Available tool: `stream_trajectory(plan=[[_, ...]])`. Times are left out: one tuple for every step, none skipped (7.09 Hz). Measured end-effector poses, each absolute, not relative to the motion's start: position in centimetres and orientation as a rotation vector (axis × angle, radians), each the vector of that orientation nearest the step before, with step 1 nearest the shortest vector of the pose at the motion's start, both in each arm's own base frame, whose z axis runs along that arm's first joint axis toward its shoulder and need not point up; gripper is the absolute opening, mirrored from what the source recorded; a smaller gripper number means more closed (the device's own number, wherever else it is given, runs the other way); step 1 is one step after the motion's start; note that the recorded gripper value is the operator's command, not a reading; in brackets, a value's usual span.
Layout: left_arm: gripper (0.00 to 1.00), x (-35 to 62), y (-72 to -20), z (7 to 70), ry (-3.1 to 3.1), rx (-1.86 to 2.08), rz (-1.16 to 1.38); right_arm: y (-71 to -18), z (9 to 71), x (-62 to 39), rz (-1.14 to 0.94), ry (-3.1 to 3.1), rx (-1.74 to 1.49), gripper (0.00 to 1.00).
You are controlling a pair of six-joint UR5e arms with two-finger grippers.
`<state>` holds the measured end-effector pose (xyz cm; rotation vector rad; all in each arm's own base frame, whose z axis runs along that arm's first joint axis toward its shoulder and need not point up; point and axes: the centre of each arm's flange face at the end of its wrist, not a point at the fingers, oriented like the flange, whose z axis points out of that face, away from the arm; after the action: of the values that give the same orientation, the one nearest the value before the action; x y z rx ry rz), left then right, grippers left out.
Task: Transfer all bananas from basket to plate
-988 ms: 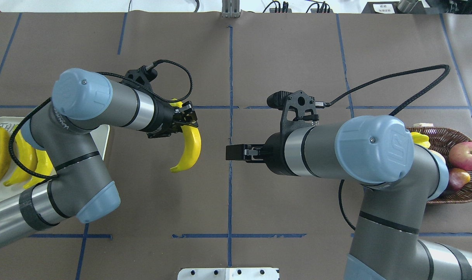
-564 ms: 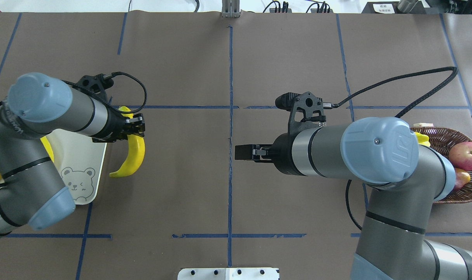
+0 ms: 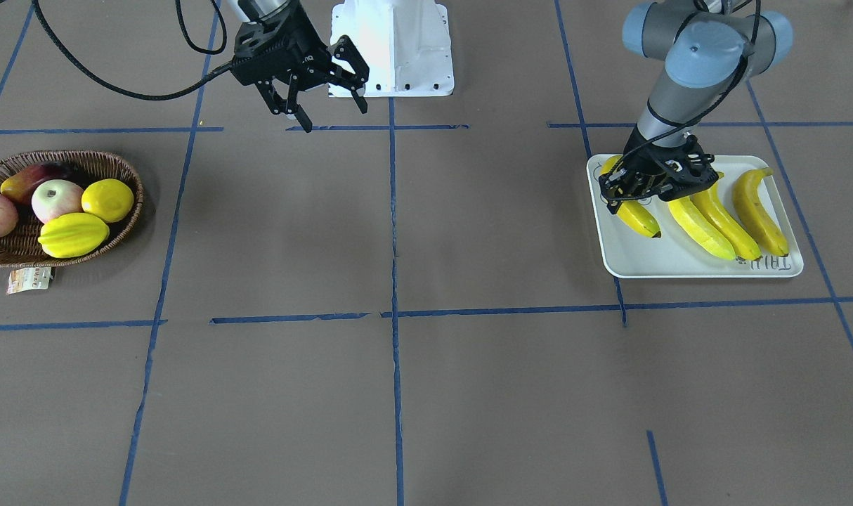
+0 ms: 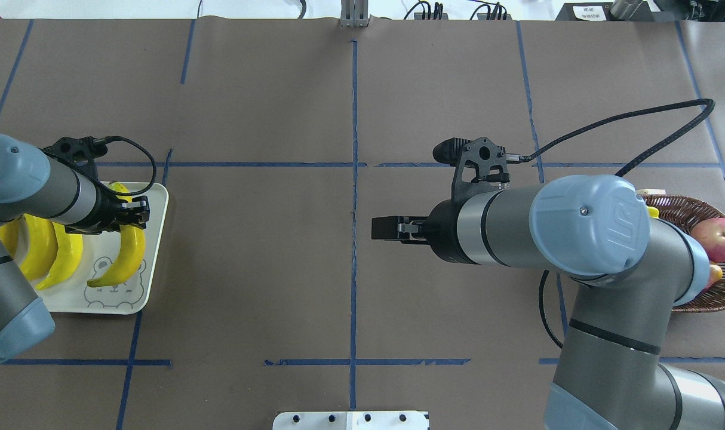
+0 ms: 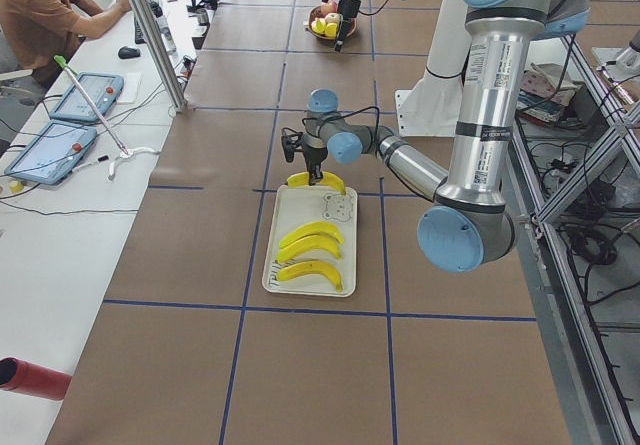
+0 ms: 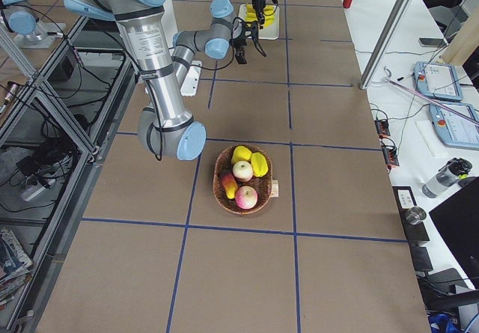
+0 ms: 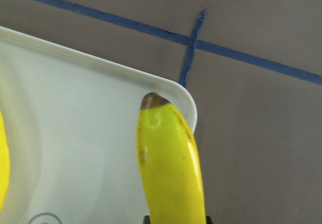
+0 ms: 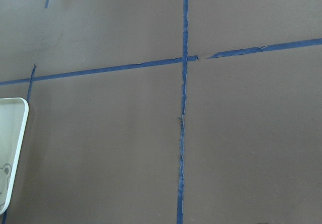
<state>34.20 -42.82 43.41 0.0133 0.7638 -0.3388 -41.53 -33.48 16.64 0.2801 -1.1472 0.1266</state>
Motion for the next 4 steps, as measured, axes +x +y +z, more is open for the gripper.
stream_trajectory(plan=[[0.4, 34.3, -43.0, 44.6, 0.743, 0.005, -0.344, -33.7, 16.8, -41.3, 0.132, -1.139, 0.279, 1.0], [0.99, 34.3, -43.3, 45.5, 0.727, 0.001, -0.353, -33.9, 16.9, -41.1, 0.136, -1.133, 0.279, 1.0], [1.0, 33.9, -43.8, 45.9, 0.719, 0.003, -0.363, -34.1, 17.3, -40.5, 0.141, -1.126, 0.278, 1.0], [1.0, 33.2, -44.3, 46.0, 0.719, 0.009, -0.373, -34.3, 17.7, -39.4, 0.146, -1.107, 0.274, 1.0]])
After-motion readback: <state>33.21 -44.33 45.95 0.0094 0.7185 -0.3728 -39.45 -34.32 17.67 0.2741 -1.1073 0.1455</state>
